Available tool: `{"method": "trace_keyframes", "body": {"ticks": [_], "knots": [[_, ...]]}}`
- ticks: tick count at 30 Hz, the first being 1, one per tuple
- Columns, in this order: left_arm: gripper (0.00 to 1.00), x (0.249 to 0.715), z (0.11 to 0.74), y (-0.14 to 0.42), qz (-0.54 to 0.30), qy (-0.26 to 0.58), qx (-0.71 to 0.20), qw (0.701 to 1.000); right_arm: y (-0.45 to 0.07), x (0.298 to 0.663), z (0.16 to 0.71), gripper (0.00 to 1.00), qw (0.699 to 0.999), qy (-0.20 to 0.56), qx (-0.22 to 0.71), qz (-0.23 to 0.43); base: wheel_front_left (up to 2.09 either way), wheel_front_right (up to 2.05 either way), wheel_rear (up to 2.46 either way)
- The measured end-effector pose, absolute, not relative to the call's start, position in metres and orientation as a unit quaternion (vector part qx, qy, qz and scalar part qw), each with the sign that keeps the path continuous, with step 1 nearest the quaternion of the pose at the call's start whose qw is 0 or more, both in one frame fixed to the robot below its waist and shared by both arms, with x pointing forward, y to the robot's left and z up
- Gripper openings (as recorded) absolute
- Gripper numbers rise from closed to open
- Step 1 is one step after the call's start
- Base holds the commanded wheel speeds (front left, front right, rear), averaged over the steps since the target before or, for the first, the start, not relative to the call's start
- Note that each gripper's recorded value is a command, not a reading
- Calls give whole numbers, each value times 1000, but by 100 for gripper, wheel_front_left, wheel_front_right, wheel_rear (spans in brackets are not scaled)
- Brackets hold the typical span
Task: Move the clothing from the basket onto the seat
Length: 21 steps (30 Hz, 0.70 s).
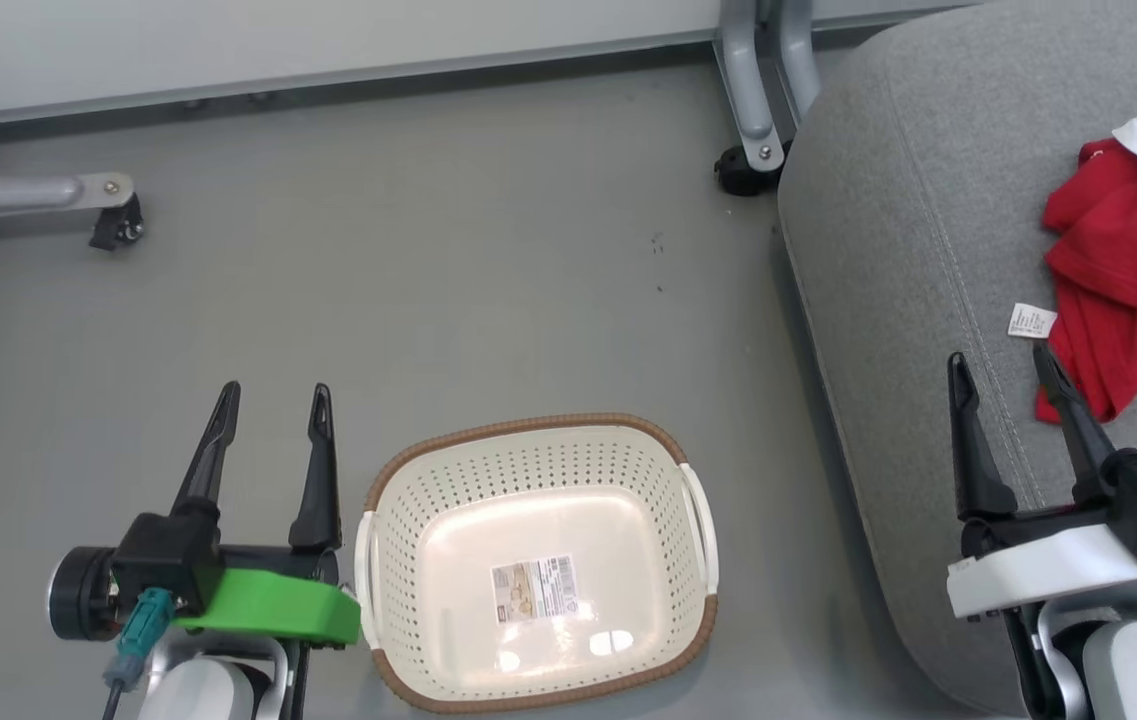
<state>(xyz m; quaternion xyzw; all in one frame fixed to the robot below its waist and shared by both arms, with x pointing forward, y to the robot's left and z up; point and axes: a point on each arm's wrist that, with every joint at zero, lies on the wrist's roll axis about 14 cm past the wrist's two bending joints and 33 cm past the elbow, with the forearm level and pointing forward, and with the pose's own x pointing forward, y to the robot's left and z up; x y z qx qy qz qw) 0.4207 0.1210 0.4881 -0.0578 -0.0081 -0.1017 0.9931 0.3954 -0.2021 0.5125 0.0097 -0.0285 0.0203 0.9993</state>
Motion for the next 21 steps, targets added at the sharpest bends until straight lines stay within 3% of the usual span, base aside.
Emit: {"method": "trace_keyframes", "body": {"ticks": [7,21], "knots": [[100,394,491,151,-54,-9,-58,997,-187,377,520,100,999,-27,15,38,0,0,0],[100,354,490,165,-34,-9,-58,998,-170,344,527,100,998,-20,20,59,0,0,0]]}}
